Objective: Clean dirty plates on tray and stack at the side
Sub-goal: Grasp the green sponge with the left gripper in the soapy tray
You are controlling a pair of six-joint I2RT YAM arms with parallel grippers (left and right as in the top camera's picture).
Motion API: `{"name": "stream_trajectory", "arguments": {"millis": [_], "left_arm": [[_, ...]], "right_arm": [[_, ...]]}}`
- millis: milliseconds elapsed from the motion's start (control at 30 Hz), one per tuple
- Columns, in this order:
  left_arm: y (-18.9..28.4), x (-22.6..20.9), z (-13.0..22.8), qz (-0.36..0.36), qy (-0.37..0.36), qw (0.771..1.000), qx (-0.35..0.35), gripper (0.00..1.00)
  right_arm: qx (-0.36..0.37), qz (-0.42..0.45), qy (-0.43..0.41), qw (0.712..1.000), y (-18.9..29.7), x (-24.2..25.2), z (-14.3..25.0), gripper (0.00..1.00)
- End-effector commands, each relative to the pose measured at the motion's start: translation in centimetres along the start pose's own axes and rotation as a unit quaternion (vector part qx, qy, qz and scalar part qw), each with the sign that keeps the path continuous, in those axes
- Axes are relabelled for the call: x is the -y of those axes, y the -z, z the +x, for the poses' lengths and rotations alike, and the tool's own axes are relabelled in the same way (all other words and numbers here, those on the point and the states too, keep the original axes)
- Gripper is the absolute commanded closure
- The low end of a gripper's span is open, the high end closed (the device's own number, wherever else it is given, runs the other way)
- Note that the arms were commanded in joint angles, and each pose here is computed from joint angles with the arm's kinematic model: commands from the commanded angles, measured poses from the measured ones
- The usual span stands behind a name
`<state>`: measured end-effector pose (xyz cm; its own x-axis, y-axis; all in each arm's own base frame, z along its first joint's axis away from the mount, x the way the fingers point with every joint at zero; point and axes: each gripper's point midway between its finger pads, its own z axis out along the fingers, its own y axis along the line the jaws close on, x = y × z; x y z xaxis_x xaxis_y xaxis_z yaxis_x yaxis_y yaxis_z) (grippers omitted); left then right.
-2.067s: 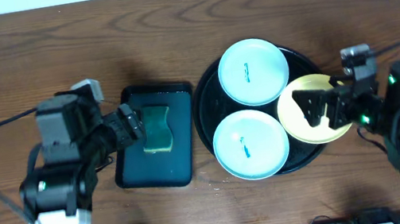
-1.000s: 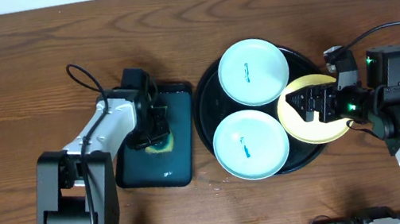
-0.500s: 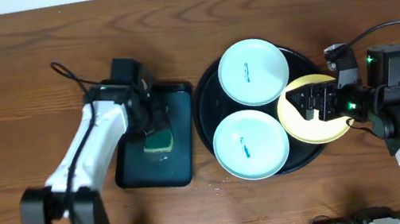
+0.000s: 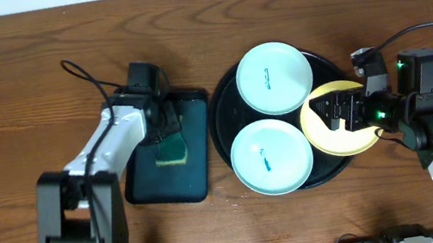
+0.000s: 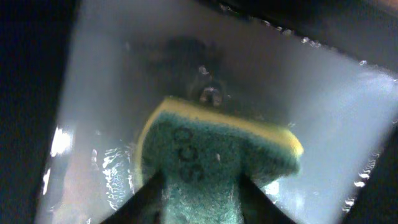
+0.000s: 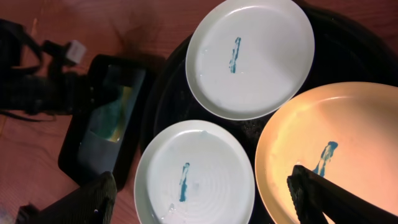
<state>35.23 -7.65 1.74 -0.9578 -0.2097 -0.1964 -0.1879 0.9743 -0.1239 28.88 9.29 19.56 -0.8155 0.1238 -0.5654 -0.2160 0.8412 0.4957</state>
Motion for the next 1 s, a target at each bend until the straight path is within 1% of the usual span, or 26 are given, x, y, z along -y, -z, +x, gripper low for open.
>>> {"name": "stream_trajectory", "arguments": {"millis": [0, 67, 200, 233, 267, 300, 333, 467, 500, 600, 633, 833, 933, 967], "left_arm": [[-1.3, -0.4, 0.5, -0.013, -0.002, 1.000, -0.012, 0.90], [-1.2, -0.3, 0.4, -0.012, -0.003, 1.000, -0.010, 0.92], [0.4, 0.3, -0.8, -0.003, -0.003, 1.000, 0.011, 0.93], [1.1, 0.4, -1.2, 0.000, -0.004, 1.000, 0.019, 0.83], [1.6, 0.5, -1.3, 0.003, -0.004, 1.000, 0.023, 0.51], [2.1, 0.6, -1.3, 0.004, -0.004, 1.000, 0.026, 0.30], [2.6, 0.5, -1.2, 0.004, -0.004, 1.000, 0.026, 0.29], [4.5, 0.0, 0.5, -0.002, -0.003, 1.000, 0.003, 0.28], [4.8, 0.0, 1.0, 0.000, -0.003, 1.000, -0.004, 0.29], [5.4, 0.0, 2.0, 0.006, -0.002, 1.000, -0.022, 0.36], [5.3, 0.0, 2.2, 0.004, -0.002, 1.000, -0.025, 0.38], [3.3, -0.6, 3.1, 0.000, -0.007, 1.000, -0.028, 0.38], [2.0, -1.6, 3.3, -0.026, -0.007, 0.999, -0.026, 0.39], [1.7, -1.7, 3.4, -0.029, -0.007, 0.999, -0.029, 0.41]], "right_arm": [[0.008, -0.006, 0.002, 1.000, 0.2, -0.6, -0.6, 0.13], [0.010, -0.006, 0.003, 1.000, 0.2, -0.6, -0.7, 0.13], [0.017, -0.007, 0.007, 1.000, 0.2, -0.7, -1.1, 0.13], [0.016, -0.007, 0.003, 1.000, 0.2, -0.6, -1.1, 0.13], [0.016, -0.007, 0.003, 1.000, 0.2, -0.6, -1.0, 0.13], [0.015, -0.007, 0.002, 1.000, 0.2, -0.6, -1.0, 0.13], [0.015, -0.007, 0.002, 1.000, 0.2, -0.6, -1.0, 0.13], [0.009, -0.006, -0.001, 1.000, 0.2, -0.6, -0.7, 0.14], [0.007, -0.006, -0.002, 1.000, 0.2, -0.6, -0.6, 0.15], [-0.001, -0.004, -0.007, 1.000, 0.2, -0.5, -0.2, 0.16], [-0.003, -0.004, -0.009, 1.000, 0.2, -0.5, 0.0, 0.16], [-0.013, 0.000, -0.010, 1.000, 0.2, -0.3, 0.5, 0.16], [-0.017, 0.000, -0.011, 1.000, 0.2, -0.3, 0.7, 0.16], [-0.019, 0.001, -0.013, 1.000, 0.2, -0.3, 0.8, 0.16]]}}
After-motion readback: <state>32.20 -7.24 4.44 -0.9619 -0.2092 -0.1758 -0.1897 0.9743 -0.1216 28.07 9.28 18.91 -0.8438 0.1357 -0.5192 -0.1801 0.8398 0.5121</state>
